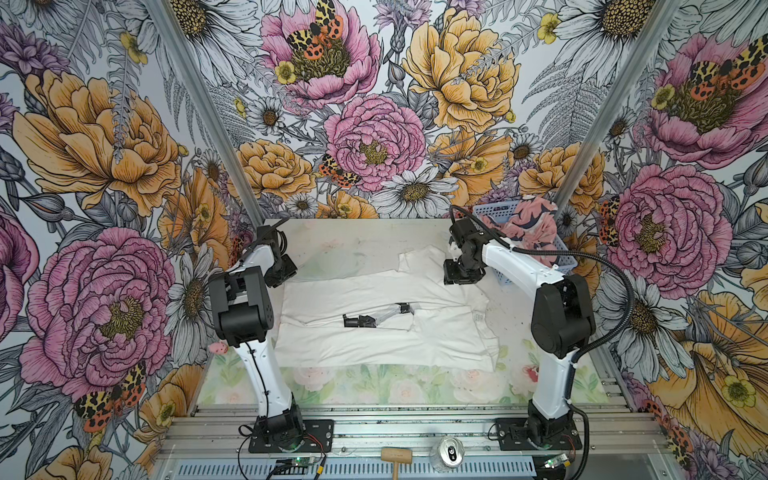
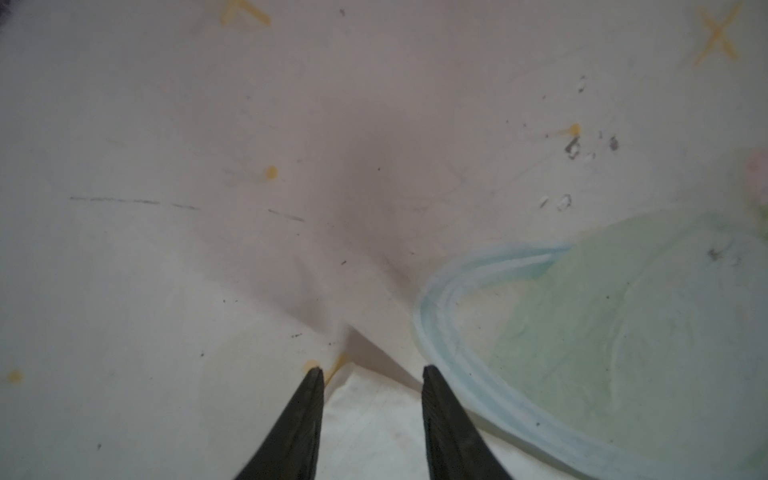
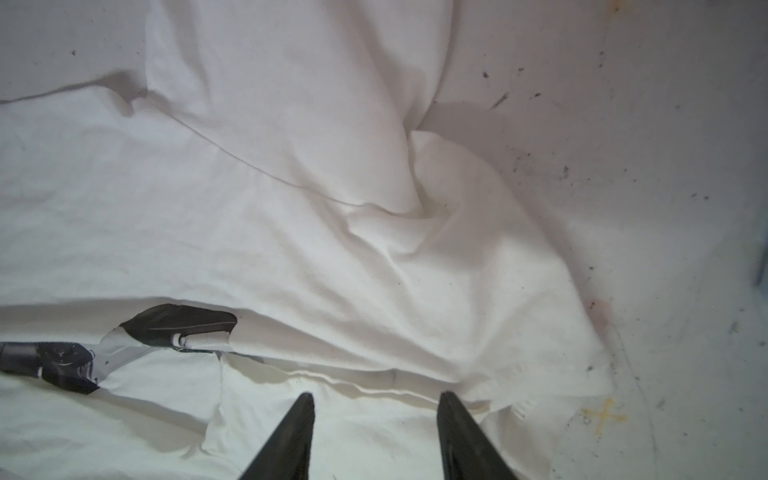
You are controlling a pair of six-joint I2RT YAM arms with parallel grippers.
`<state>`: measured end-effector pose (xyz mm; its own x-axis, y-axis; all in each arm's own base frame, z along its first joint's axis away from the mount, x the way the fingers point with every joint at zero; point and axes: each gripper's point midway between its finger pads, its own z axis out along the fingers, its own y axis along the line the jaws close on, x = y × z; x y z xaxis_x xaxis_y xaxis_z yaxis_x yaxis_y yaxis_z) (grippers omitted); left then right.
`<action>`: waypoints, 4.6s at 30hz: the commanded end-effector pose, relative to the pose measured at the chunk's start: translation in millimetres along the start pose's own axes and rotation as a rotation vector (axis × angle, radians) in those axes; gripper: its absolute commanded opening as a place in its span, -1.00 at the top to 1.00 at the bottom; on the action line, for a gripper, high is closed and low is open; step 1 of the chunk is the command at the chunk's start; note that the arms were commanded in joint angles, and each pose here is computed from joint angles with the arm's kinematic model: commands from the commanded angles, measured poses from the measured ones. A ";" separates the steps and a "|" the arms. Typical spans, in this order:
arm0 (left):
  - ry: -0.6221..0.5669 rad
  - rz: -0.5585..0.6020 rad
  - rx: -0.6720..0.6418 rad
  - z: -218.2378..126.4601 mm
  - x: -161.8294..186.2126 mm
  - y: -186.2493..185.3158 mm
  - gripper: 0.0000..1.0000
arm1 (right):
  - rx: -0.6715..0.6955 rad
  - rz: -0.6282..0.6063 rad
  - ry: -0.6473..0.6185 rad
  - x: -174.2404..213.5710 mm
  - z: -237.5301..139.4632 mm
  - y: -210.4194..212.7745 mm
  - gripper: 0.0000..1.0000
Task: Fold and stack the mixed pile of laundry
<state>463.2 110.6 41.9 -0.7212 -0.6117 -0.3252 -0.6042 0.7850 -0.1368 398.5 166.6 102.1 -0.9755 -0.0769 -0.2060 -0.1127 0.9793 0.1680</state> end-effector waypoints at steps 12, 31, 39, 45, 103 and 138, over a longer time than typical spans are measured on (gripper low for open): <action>0.016 0.035 -0.031 13.7 -0.2 -3.6 0.37 | -0.020 0.014 -0.034 -6.4 -13.3 4.3 0.00; 0.037 0.021 0.019 -5.7 7.6 -8.6 1.00 | -0.030 0.035 -0.129 -51.3 -11.0 0.5 -0.01; -0.042 0.063 0.121 -70.4 6.8 -42.0 1.00 | -0.052 0.086 -0.254 -143.5 15.2 -19.5 -0.08; -0.054 0.051 0.167 -97.8 18.0 -43.2 1.00 | -0.062 0.134 -0.300 -186.7 52.8 -33.5 -0.04; -0.045 0.024 0.226 -122.9 35.0 -45.5 1.00 | -0.145 0.059 -0.354 -188.8 42.4 -2.3 1.00; -0.005 0.054 0.242 -119.7 62.4 -50.7 1.00 | -0.213 -0.191 -0.110 -12.3 40.4 96.7 0.14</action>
<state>408.1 25.5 137.9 -0.7522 -0.5647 -0.3396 -0.4760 0.8220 -0.3127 405.7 252.5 80.2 -0.9197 -0.1975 -0.3394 -0.3010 0.9097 0.2861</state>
